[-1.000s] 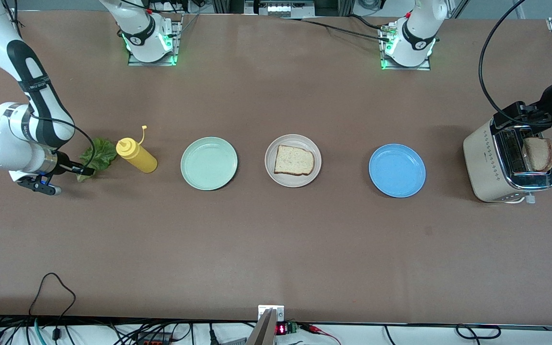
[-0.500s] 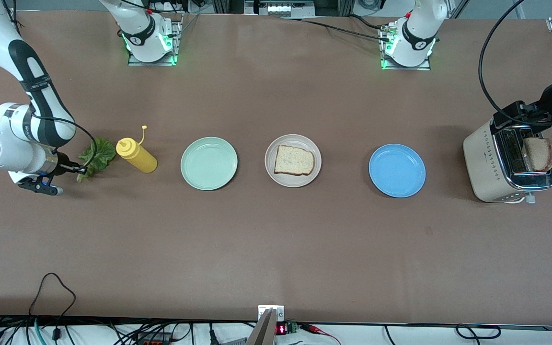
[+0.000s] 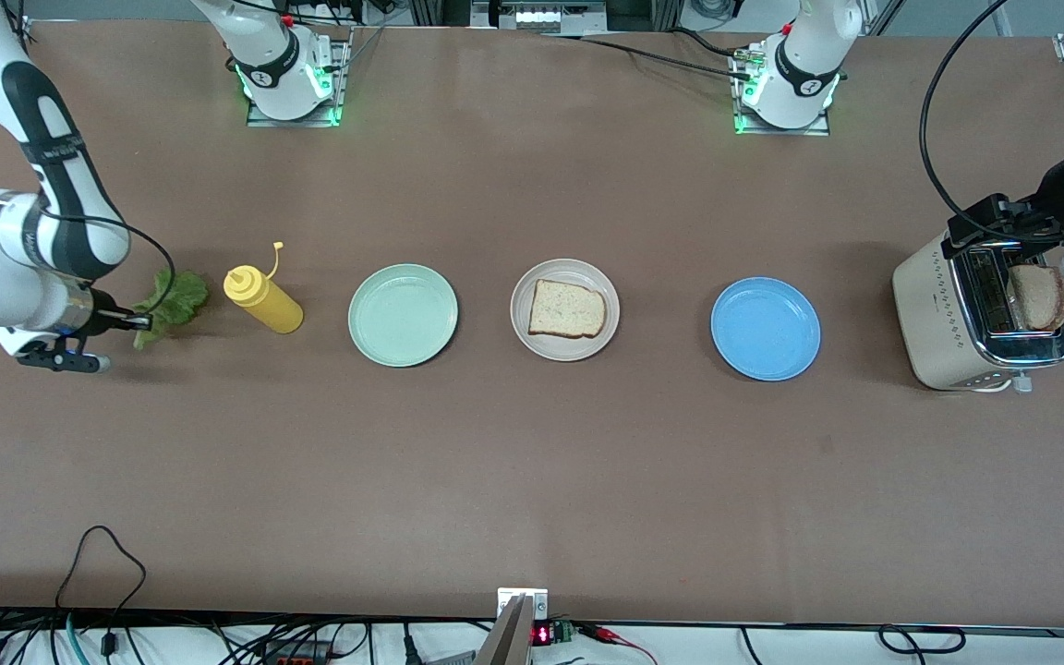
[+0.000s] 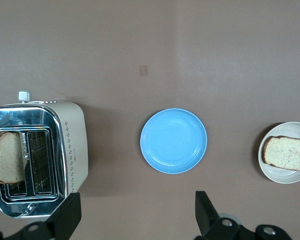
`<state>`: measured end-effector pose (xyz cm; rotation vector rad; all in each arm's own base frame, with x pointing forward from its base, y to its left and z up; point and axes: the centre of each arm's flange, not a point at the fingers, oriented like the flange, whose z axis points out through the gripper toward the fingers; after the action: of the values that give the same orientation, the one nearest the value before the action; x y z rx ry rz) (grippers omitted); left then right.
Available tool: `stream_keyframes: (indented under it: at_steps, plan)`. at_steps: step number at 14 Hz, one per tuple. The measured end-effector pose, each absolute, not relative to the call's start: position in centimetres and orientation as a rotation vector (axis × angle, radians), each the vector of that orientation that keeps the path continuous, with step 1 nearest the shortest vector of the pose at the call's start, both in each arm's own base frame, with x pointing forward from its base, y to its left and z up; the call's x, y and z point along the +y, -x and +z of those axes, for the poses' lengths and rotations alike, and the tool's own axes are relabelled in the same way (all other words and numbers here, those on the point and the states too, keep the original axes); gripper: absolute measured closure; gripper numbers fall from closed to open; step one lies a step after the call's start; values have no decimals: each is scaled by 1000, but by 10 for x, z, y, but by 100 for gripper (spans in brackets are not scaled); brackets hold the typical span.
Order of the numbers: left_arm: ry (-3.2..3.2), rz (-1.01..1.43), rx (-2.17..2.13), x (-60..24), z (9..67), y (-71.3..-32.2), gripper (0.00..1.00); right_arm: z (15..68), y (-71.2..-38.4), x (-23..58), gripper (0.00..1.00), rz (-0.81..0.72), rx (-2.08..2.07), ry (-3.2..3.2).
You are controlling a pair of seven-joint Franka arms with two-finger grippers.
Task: Make sandwich in beige plate with both arms
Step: 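Lift the lettuce leaf up with the right gripper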
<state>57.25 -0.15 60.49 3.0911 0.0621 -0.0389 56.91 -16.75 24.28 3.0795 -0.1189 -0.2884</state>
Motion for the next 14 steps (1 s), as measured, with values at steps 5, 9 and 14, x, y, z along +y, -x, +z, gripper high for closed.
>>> stream_keyframes:
  at_steps: [5, 9, 14]
  plan:
    - [-3091, -39, 55, -4, 605, -572, 0, 352, -550, -162, 96, -388, -11, -3171]
    - [-3091, -38, 41, -9, 605, -572, 0, 426, -546, -146, 96, -438, 32, -3244]
    - [-3091, -38, 43, -9, 606, -572, 0, 501, -561, -74, 96, -425, 76, -3316]
